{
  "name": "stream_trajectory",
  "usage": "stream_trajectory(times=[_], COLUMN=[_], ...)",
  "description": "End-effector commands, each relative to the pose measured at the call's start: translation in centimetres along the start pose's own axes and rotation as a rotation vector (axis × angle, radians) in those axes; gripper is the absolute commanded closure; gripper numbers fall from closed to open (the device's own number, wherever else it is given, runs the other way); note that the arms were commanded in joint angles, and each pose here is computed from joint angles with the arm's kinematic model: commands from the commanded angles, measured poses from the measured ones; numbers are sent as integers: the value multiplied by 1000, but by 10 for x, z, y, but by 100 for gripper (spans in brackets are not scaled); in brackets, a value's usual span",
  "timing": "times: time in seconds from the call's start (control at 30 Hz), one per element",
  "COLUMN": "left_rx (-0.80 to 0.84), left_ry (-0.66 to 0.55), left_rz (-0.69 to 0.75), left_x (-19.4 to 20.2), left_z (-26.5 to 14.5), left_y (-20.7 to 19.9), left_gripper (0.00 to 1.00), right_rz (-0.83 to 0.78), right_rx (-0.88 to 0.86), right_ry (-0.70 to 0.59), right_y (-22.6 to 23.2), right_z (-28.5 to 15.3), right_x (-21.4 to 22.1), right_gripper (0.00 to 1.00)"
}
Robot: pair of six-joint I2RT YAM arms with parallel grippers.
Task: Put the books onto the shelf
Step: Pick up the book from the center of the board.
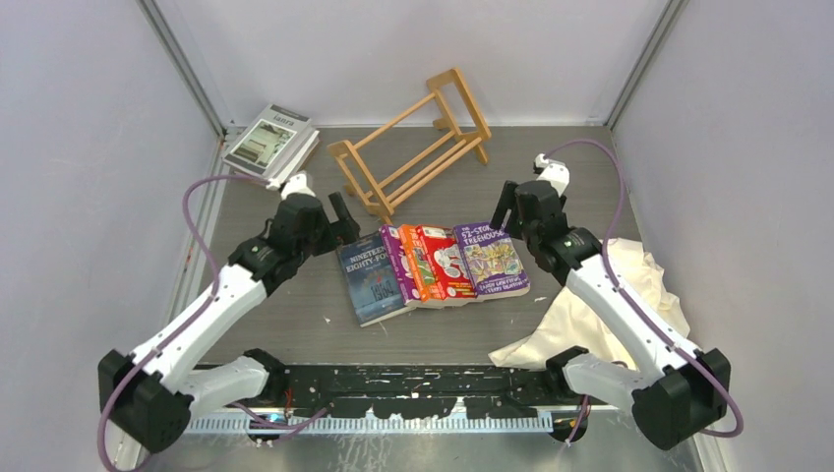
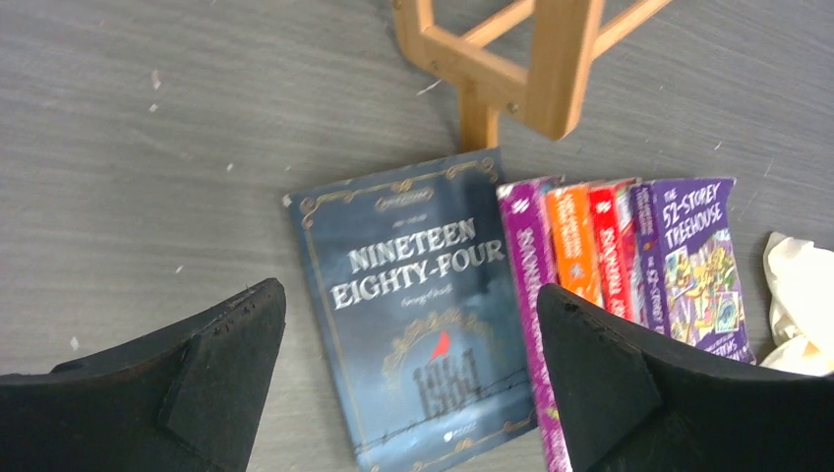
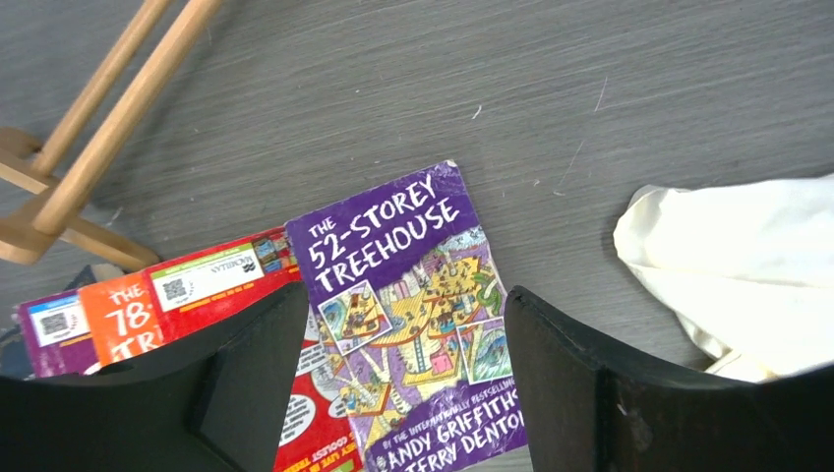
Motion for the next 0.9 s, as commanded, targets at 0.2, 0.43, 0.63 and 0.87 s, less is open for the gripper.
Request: stream_trajectory(times=[0.2, 0.43, 0.63, 0.87], left_rx=[64, 98, 126, 157], left_ry=[-123, -66, -23, -9], left_rz=[14, -13, -28, -39], left_x=[-41, -30, -19, -13], left_z=[27, 23, 10, 3], left_y=[-63, -60, -54, -52], left_gripper=[3, 2, 2, 2], right_rz=[87, 381, 565, 691], right_rx=[59, 112, 136, 137], right_ry=[76, 143, 158, 208], right_y=[8, -6, -16, -16], right_z=[12, -14, -39, -43], right_x=[-2, 45, 85, 113], right_gripper=[21, 25, 24, 23])
Point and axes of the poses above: each gripper's point midway between its finger pads, its own z axis out along the fingers, its own y axis along the line the jaws close on, x = y × z, the point moved 8 cm from there along -z, back along the fingers, and after that the axes turned 12 degrees about -z, right-handed, at the moved point
